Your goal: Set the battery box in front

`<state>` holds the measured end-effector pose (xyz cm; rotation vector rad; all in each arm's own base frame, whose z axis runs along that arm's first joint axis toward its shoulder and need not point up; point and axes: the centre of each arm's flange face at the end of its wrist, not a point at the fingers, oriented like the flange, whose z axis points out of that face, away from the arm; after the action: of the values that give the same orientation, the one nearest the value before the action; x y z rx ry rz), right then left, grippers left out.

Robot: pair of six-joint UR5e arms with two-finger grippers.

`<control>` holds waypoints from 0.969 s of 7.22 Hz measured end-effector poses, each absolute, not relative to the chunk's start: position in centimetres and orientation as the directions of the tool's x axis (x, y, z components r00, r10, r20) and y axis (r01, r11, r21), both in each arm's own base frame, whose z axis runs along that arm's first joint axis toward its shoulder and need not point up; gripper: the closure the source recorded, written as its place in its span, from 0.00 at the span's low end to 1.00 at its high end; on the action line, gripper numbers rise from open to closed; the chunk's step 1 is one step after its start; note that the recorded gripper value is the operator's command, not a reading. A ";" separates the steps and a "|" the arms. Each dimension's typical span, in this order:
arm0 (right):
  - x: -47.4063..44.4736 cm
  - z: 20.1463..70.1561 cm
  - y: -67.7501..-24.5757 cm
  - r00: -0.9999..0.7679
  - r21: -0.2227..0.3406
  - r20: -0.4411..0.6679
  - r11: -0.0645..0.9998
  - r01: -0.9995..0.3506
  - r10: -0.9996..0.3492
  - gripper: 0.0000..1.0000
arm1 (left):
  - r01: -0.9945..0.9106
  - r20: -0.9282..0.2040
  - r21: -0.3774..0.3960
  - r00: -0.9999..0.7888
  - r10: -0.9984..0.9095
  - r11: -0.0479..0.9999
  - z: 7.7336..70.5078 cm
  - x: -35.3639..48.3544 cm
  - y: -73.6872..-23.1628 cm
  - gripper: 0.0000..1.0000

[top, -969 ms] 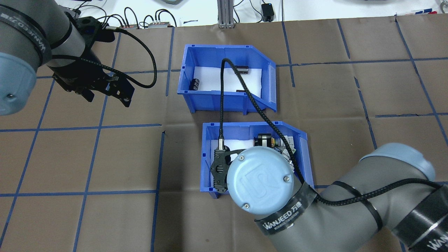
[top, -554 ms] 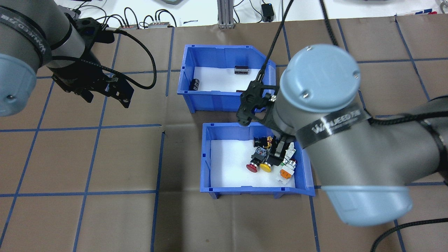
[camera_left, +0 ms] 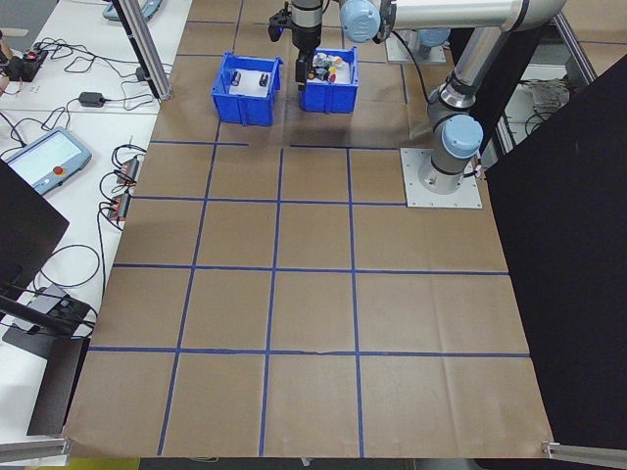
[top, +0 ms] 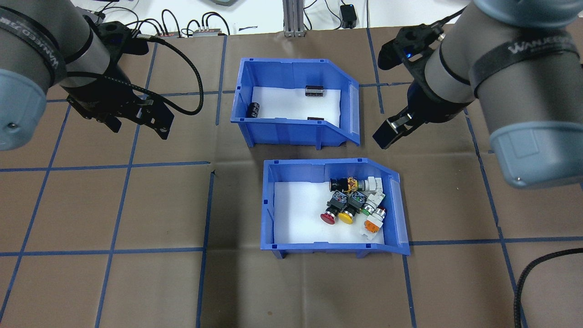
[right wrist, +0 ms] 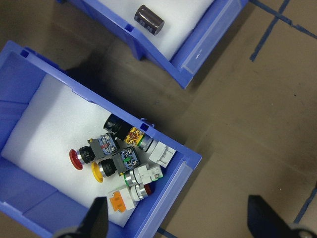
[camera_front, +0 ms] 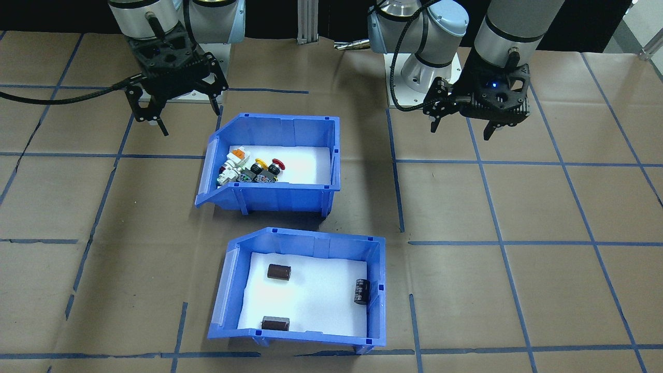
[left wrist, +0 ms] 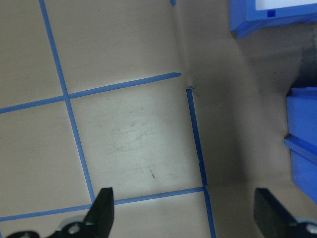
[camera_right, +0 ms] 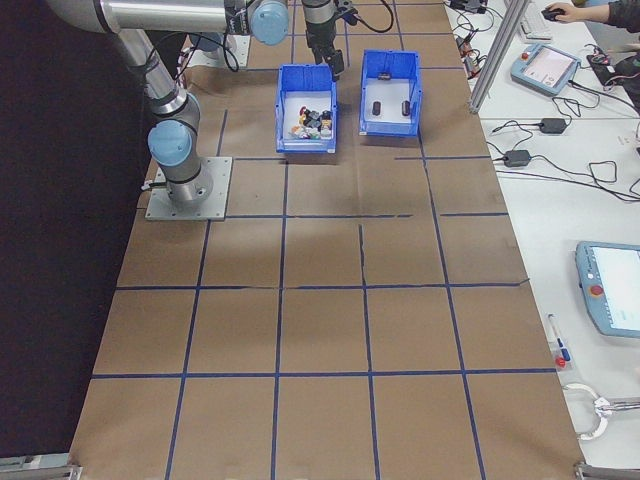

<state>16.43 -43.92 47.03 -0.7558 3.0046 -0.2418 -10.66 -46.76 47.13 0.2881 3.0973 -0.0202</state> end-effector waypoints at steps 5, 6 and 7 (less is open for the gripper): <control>15.6 48.7 -53.9 -0.999 0.056 -0.034 0.998 0.021 0.023 0.00 | 0.180 -0.027 -0.021 -0.983 0.180 0.983 47.6 -10.5 -47.3 0.00; 15.0 47.4 -54.1 -0.998 0.093 -0.029 0.994 0.061 0.064 0.00 | 0.180 -0.028 -0.022 -0.983 0.179 0.983 47.7 -10.5 -47.6 0.00; 13.7 46.2 -54.2 -0.995 0.109 -0.024 0.989 0.097 0.101 0.00 | 0.180 -0.029 -0.021 -0.983 0.180 0.983 47.7 -10.4 -47.9 0.00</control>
<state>13.72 -54.21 46.21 0.1544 3.1040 0.1674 -10.40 -47.88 47.66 0.2816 3.1011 -0.0361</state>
